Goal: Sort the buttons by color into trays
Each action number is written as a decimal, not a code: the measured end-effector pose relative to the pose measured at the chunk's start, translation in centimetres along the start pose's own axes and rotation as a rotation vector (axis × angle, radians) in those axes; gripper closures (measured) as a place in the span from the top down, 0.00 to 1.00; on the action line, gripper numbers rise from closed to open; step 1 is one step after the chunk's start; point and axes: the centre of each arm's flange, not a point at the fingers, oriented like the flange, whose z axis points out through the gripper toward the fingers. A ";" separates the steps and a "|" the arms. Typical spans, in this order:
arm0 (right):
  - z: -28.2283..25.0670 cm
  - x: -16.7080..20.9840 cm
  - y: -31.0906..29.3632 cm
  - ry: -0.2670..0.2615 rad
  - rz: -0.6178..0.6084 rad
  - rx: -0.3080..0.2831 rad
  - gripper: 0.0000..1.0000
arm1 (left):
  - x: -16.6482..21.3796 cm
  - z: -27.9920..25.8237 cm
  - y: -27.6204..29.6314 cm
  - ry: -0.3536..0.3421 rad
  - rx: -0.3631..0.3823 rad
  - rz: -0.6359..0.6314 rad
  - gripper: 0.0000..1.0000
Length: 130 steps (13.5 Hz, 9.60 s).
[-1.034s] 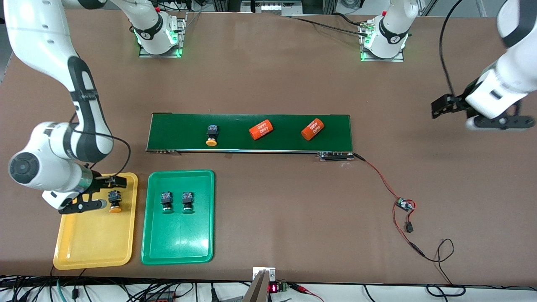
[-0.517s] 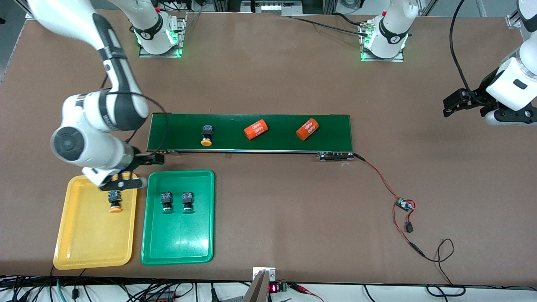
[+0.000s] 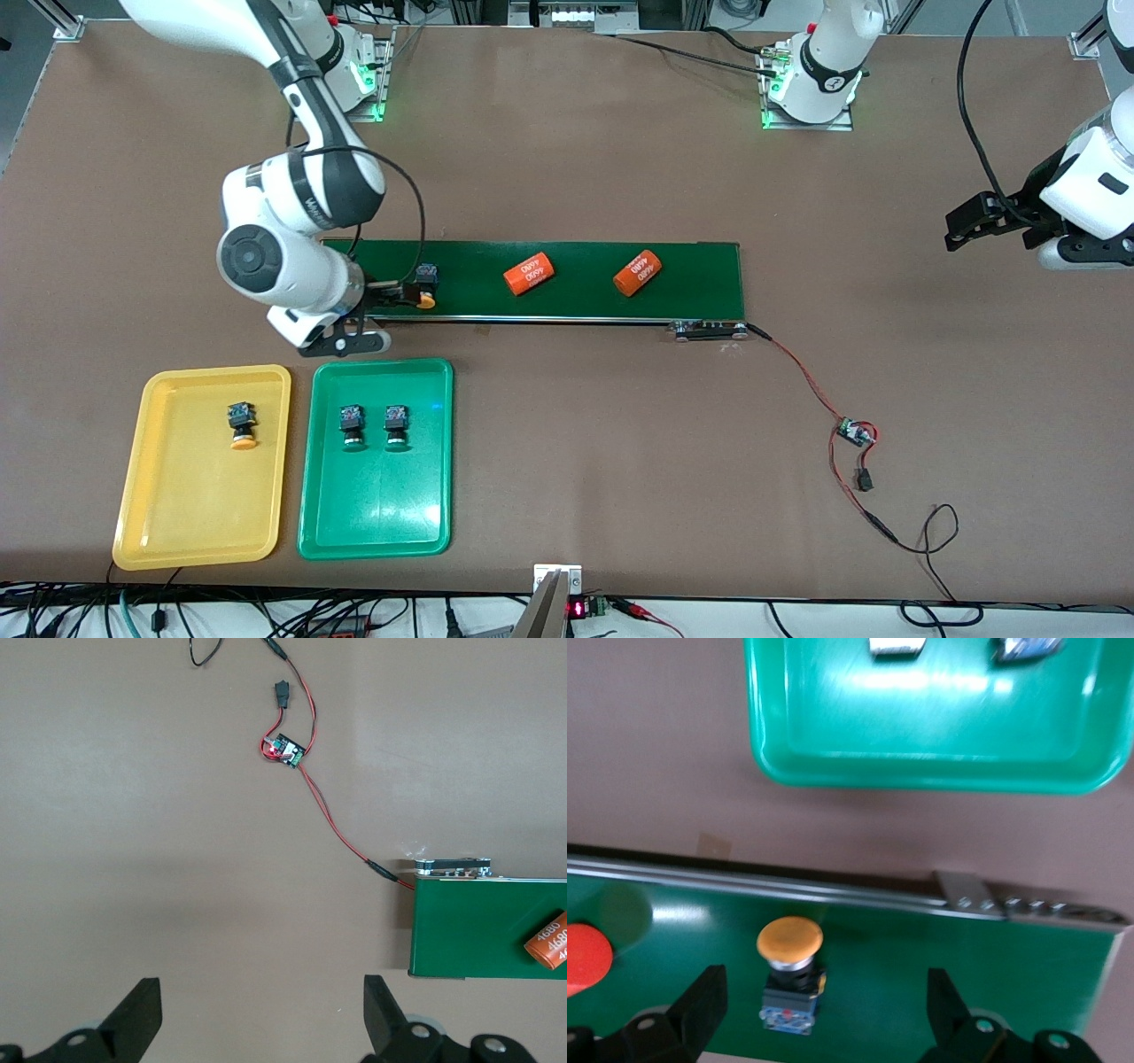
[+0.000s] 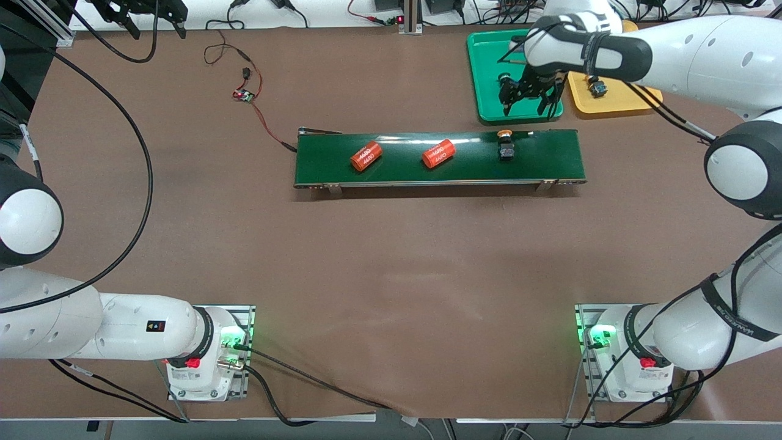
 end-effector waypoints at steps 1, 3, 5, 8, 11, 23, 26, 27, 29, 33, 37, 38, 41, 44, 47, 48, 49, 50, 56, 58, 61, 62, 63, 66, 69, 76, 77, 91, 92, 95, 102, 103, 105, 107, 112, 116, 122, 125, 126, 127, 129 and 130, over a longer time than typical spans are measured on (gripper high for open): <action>1.1 -1.0 -0.6 0.004 0.008 -0.005 1.00 | 0.0 0.0 0.1 0.000 0.000 0.002 1.00; 2.9 -2.6 -1.3 0.010 0.015 -0.026 1.00 | 0.0 0.0 0.2 0.002 0.000 0.003 1.00; 3.6 -3.4 -1.4 0.022 0.009 -0.058 1.00 | 0.0 -0.1 0.2 0.005 -0.001 0.004 1.00; 5.2 -4.2 -0.9 0.038 0.010 -0.076 1.00 | -0.2 -0.2 1.1 0.008 -0.001 0.019 1.00; 6.5 -4.8 -0.5 0.030 0.012 -0.080 1.00 | -0.2 -0.3 1.3 0.009 -0.001 0.023 1.00; 6.7 -4.8 0.1 0.045 0.064 -0.075 0.41 | -0.6 -0.6 1.7 -0.003 0.001 0.029 1.00; 3.2 -1.8 3.2 0.124 0.074 -0.078 0.41 | -0.7 -0.6 1.6 -0.004 0.001 0.028 1.00; 1.9 -0.7 5.2 0.154 0.059 -0.104 0.41 | -0.7 -0.5 1.6 -0.004 0.001 0.027 1.00; 0.2 1.3 9.6 0.197 0.027 -0.172 0.41 | -0.7 -0.5 1.5 -0.005 0.001 0.027 1.00; -0.2 5.6 19.2 0.205 0.002 -0.214 0.41 | -0.7 -0.5 1.4 -0.005 0.001 0.025 1.00; 1.8 9.2 27.6 0.195 -0.011 -0.222 0.41 | -0.7 -0.5 1.4 -0.007 0.001 0.025 1.00; 2.2 10.0 29.1 0.198 -0.011 -0.223 0.41 | -0.7 -0.5 1.4 -0.008 0.001 0.025 1.00; 2.9 11.8 32.2 0.216 0.006 -0.226 0.41 | -0.7 -0.5 1.4 -0.008 0.001 0.025 1.00; 3.5 12.8 33.1 0.223 0.005 -0.228 0.41 | -0.7 -0.6 1.4 -0.007 0.001 0.025 1.00; 4.4 13.3 34.5 0.239 -0.010 -0.231 0.41 | -0.8 -0.6 1.4 -0.007 0.001 0.025 1.00; 4.8 13.4 35.1 0.250 -0.010 -0.231 0.41 | -0.8 -0.6 1.4 -0.007 0.001 0.024 1.00; 5.2 13.5 35.5 0.254 -0.009 -0.231 0.41 | -0.8 -0.6 1.4 -0.007 0.001 0.024 1.00; 5.4 13.5 35.7 0.255 -0.007 -0.230 0.41 | -0.8 -0.6 1.3 -0.008 0.001 0.024 1.00; 0.1 13.6 32.3 0.194 0.030 -0.121 0.94 | -0.8 -0.6 1.5 -0.007 0.001 0.028 1.00; -4.2 13.0 30.1 0.174 0.016 -0.108 1.00 | -0.8 -0.6 1.6 -0.007 0.001 0.030 1.00; -11.8 11.0 25.6 0.149 -0.027 -0.108 1.00 | -0.8 -0.6 1.7 -0.007 0.001 0.031 1.00; -14.2 10.2 24.5 0.162 -0.034 -0.103 1.00 | -0.8 -0.6 1.7 -0.007 0.001 0.031 1.00; -16.7 9.3 23.8 0.187 -0.036 -0.093 1.00 | -0.8 -0.6 1.7 -0.007 0.001 0.031 1.00; -22.3 5.7 23.8 0.180 -0.018 -0.078 1.00 | -0.8 -0.7 1.7 -0.007 0.001 0.031 1.00; -25.3 2.7 25.4 0.147 0.026 -0.075 1.00 | -0.8 -0.7 1.9 -0.007 0.001 0.034 1.00; -29.9 -1.5 21.7 0.194 0.009 -0.119 1.00 | -1.3 -1.0 1.6 -0.020 0.003 0.029 1.00; -30.1 -2.4 21.6 0.191 0.009 -0.114 1.00 | -1.3 -1.0 1.6 -0.022 0.003 0.028 1.00; -30.0 -6.9 21.9 0.164 0.049 -0.084 1.00 | -1.3 -1.0 1.6 -0.022 0.003 0.029 1.00; -30.0 -6.9 21.7 0.164 0.047 -0.084 1.00 | -1.3 -1.0 1.6 -0.022 0.003 0.029 1.00; -29.6 -7.3 21.6 0.128 0.047 -0.081 1.00 | -1.3 -1.2 1.7 -0.019 0.003 0.031 1.00; -29.5 -7.4 21.7 0.117 0.048 -0.080 1.00 | -1.3 -1.3 1.8 -0.015 0.002 0.033 1.00; -29.5 -7.4 21.7 0.117 0.048 -0.080 1.00 | -1.3 -1.3 1.8 -0.015 0.002 0.033 1.00; -29.5 -7.4 21.7 0.117 0.048 -0.080 1.00 | -1.3 -1.3 1.8 -0.015 0.002 0.033 1.00; -29.5 -7.4 21.7 0.115 0.048 -0.080 1.00 | -1.3 -1.3 1.8 -0.015 0.002 0.033 1.00; -29.5 -7.4 21.6 0.112 0.047 -0.080 1.00 | -1.4 -1.5 2.1 -0.011 0.002 0.039 1.00; -29.5 -7.4 21.6 0.112 0.047 -0.080 1.00 | -1.3 -1.6 2.1 -0.009 0.002 0.039 1.00; -29.4 -7.4 21.5 0.109 0.043 -0.080 1.00 | -1.3 -2.1 2.1 0.000 0.001 0.038 1.00; -29.4 -7.4 21.2 0.107 0.032 -0.080 1.00 | -1.3 -2.0 2.1 0.000 0.001 0.038 1.00; -29.4 -7.4 21.2 0.107 0.031 -0.080 1.00 | -1.3 -2.0 2.1 0.000 0.001 0.038 1.00; -29.4 -7.4 21.1 0.106 0.030 -0.080 1.00 | -1.3 -2.0 2.1 0.000 0.001 0.038 1.00; -29.3 -7.4 21.2 0.106 0.030 -0.080 1.00 | -1.3 -2.0 2.1 0.000 0.001 0.038 1.00; -29.3 -7.4 21.2 0.105 0.030 -0.080 1.00 | -1.3 -2.0 2.1 0.000 0.001 0.038 1.00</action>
